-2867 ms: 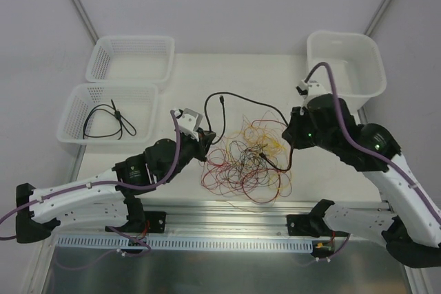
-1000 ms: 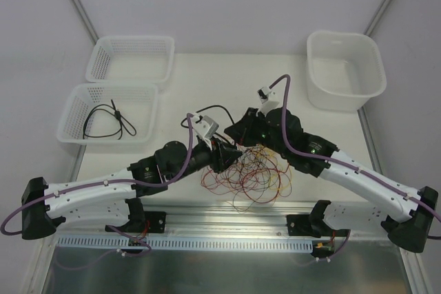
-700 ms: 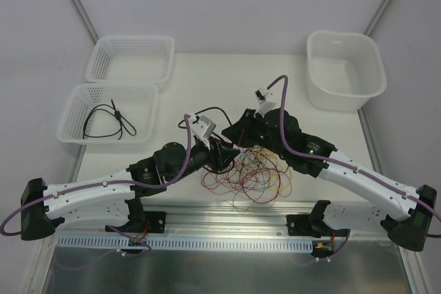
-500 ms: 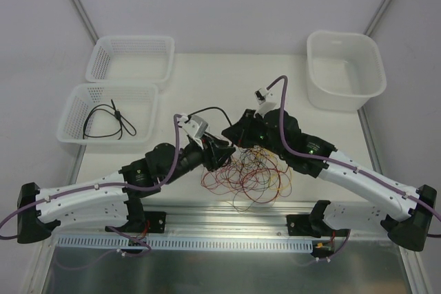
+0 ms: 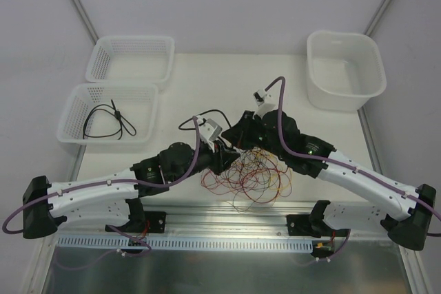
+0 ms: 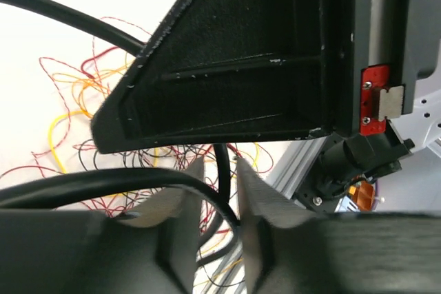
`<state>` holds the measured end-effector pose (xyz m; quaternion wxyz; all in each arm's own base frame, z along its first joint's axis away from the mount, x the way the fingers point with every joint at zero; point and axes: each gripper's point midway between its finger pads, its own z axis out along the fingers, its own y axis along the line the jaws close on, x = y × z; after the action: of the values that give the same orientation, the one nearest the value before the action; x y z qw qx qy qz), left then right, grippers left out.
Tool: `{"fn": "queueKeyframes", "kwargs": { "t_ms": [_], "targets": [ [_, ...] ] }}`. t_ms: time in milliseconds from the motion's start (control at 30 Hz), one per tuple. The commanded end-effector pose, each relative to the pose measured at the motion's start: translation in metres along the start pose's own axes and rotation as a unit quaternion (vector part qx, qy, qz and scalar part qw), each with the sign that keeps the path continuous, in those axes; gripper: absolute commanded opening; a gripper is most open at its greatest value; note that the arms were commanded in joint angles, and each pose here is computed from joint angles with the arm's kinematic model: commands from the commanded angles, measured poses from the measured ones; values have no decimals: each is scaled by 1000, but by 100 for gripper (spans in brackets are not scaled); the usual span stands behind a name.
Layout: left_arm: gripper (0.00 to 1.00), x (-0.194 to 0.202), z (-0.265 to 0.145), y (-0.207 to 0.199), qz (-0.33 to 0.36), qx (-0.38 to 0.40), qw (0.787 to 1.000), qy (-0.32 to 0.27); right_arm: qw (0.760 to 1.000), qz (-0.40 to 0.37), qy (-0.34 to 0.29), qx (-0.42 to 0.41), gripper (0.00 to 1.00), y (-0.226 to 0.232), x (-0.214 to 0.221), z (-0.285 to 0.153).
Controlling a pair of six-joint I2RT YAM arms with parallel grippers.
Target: Untangle the cables
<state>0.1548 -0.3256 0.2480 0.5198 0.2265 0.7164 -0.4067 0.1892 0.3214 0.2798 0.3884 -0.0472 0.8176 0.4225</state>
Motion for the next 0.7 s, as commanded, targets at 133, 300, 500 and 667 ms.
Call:
{"fn": "queueKeyframes", "kwargs": {
  "t_ms": [133,300,500,667],
  "targets": [
    [0,-29,-2,-13,-9,20,999,-33,1000,1,-22,-17,5,16,-17,-6],
    [0,-31,-11,2,-3,-13,999,-43,999,-16,-29,4,41,5,-18,-13],
    [0,-24,-10,19,-9,-43,999,-20,998,-55,-25,36,83,-9,-23,-47],
    [0,-34,-10,54,-29,-88,996,-9,990,-85,-76,80,96,-33,-45,-94]
  ]
}}
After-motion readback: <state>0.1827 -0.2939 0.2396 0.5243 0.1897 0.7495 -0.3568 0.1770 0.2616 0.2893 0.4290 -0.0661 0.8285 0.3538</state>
